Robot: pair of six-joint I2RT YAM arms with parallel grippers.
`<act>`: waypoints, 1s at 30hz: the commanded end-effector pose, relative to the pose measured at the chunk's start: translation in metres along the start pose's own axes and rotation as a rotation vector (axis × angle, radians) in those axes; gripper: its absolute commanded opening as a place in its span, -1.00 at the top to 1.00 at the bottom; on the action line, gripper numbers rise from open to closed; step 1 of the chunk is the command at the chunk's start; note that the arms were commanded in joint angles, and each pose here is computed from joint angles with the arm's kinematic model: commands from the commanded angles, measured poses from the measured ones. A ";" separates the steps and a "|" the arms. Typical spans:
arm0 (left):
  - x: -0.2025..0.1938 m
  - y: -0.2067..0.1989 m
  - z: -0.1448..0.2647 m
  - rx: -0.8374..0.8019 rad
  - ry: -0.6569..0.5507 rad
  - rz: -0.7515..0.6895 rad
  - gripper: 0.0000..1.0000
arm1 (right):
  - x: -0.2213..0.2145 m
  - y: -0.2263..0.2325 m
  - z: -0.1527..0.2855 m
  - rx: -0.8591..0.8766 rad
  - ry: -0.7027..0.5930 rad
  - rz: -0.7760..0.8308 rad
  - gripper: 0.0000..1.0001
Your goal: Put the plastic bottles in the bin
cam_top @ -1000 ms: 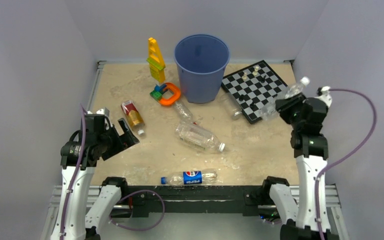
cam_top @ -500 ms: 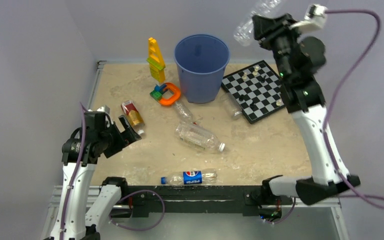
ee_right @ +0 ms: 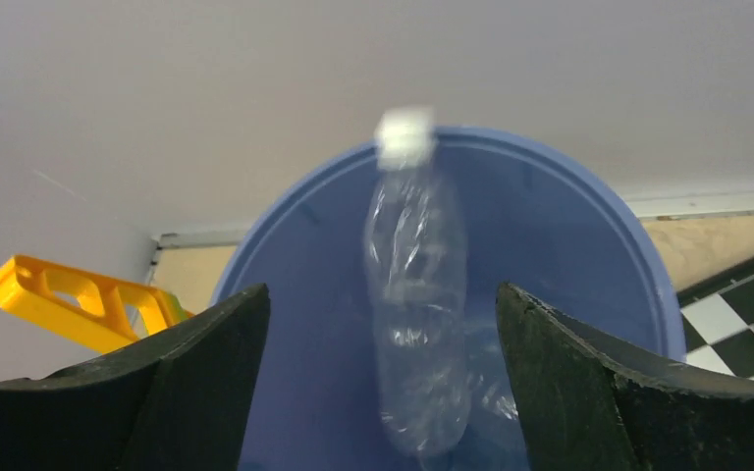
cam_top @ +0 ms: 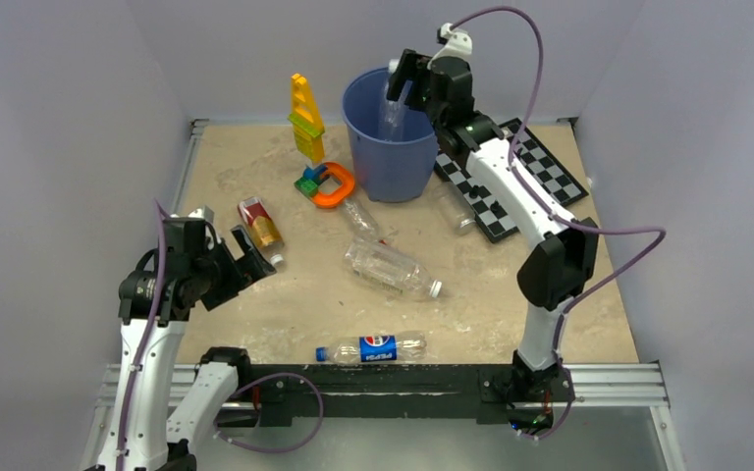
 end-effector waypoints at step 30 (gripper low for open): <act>-0.007 0.008 -0.007 0.009 -0.010 0.021 -0.97 | -0.196 -0.179 0.170 -0.217 0.653 0.365 -0.82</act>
Point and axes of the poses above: each gripper's point midway between its finger pads, its own z axis back along the fingers, its own y axis along the line the jaws close on, x = y × z, the point moved 3 cm from there along z, back along the fingers, and after that the axes turned 3 degrees about z, right-handed, at the moved point
